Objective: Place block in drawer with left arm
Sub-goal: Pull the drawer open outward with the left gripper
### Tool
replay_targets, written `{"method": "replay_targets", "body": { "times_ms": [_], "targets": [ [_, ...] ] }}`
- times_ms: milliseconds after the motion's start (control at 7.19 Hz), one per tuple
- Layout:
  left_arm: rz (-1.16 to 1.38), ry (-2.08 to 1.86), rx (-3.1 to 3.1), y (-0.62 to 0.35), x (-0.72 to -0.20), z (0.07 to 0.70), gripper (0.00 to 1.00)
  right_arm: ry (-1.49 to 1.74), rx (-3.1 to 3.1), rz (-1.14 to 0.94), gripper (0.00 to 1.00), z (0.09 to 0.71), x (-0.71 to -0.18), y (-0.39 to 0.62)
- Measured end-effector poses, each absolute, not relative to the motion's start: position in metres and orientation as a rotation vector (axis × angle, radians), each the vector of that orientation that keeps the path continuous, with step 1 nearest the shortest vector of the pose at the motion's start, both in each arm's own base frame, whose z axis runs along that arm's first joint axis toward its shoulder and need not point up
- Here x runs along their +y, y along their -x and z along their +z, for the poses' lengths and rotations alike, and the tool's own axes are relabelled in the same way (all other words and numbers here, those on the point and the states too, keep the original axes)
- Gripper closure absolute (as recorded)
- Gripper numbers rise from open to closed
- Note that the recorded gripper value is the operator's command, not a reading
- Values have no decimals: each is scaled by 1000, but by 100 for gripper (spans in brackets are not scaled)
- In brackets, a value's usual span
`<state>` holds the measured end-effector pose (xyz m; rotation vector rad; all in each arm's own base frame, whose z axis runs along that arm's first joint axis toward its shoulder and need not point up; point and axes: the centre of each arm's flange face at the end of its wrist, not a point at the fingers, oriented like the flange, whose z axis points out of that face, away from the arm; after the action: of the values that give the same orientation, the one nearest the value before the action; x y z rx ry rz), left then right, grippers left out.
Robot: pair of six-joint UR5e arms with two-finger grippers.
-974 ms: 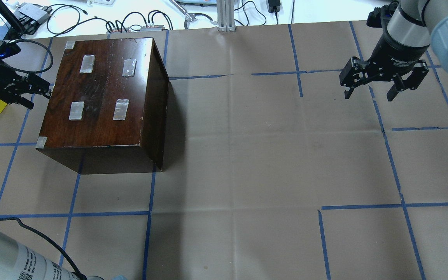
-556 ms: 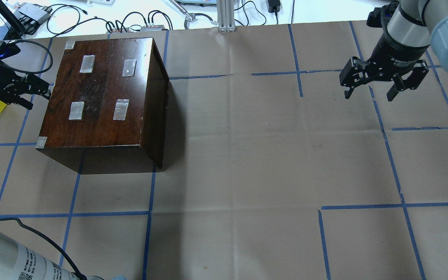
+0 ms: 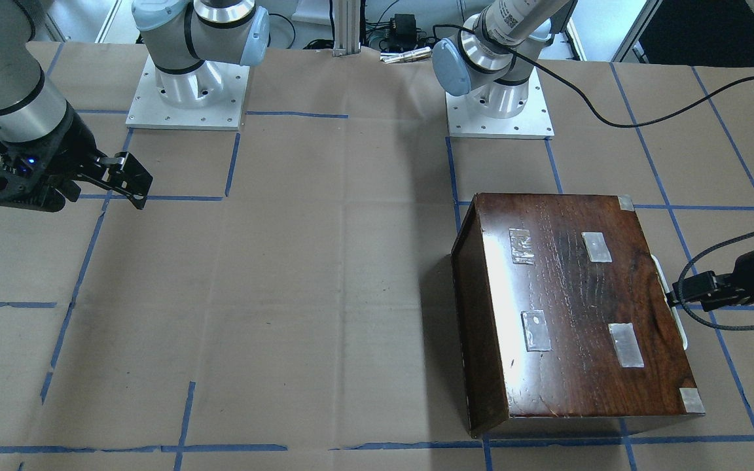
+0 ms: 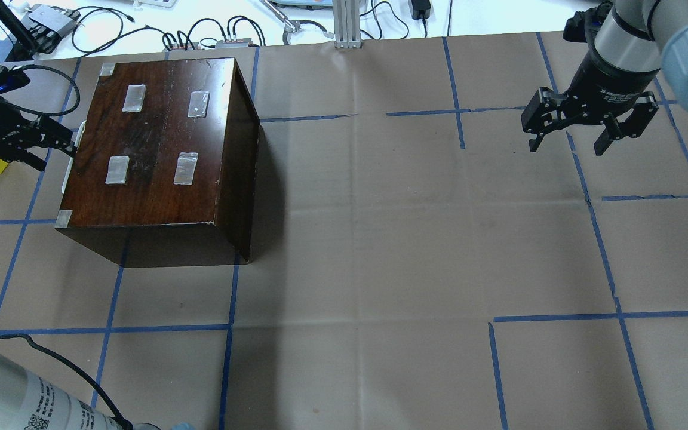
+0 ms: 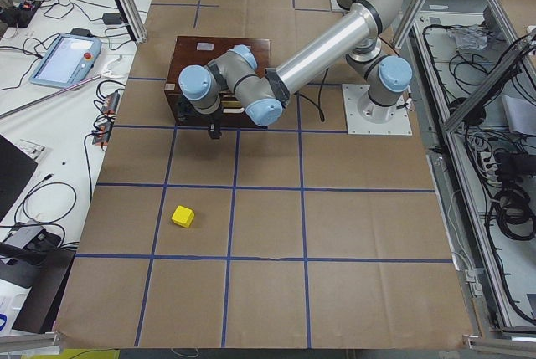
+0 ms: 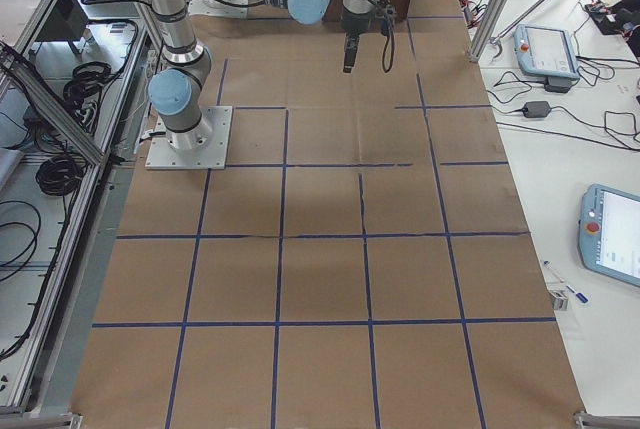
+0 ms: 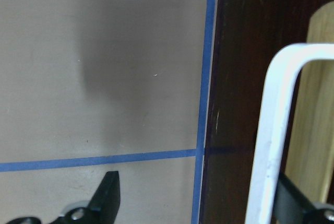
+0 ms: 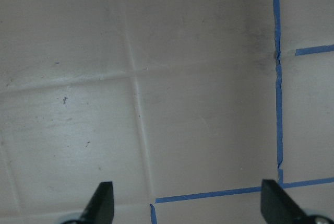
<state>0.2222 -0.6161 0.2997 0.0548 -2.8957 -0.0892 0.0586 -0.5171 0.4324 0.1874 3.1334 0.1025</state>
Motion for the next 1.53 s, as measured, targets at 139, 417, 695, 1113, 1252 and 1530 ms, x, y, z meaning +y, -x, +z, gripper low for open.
{"method": "replay_targets", "body": {
  "times_ms": [139,417,695,1113,1252,1530],
  "targets": [
    [-101,-54,-2920,-226,-615,301,2,-187,3133,103,0,432,-517,-59],
    [-123,-55,-2974,-235,-613,303,2,-187,3133,101,0,433,-517,-59],
    [-117,-64,-3024,-248,-611,306,5,-187,3133,102,0,433,-517,-59],
    [-138,-99,-3067,-273,-602,309,5,-187,3133,102,0,433,-517,-59],
    [-138,-100,-3075,-280,-600,310,5,-187,3133,102,0,433,-517,-59],
    [-139,-107,-3081,-294,-595,312,5,-187,3133,102,0,432,-517,-59]
  ]
}}
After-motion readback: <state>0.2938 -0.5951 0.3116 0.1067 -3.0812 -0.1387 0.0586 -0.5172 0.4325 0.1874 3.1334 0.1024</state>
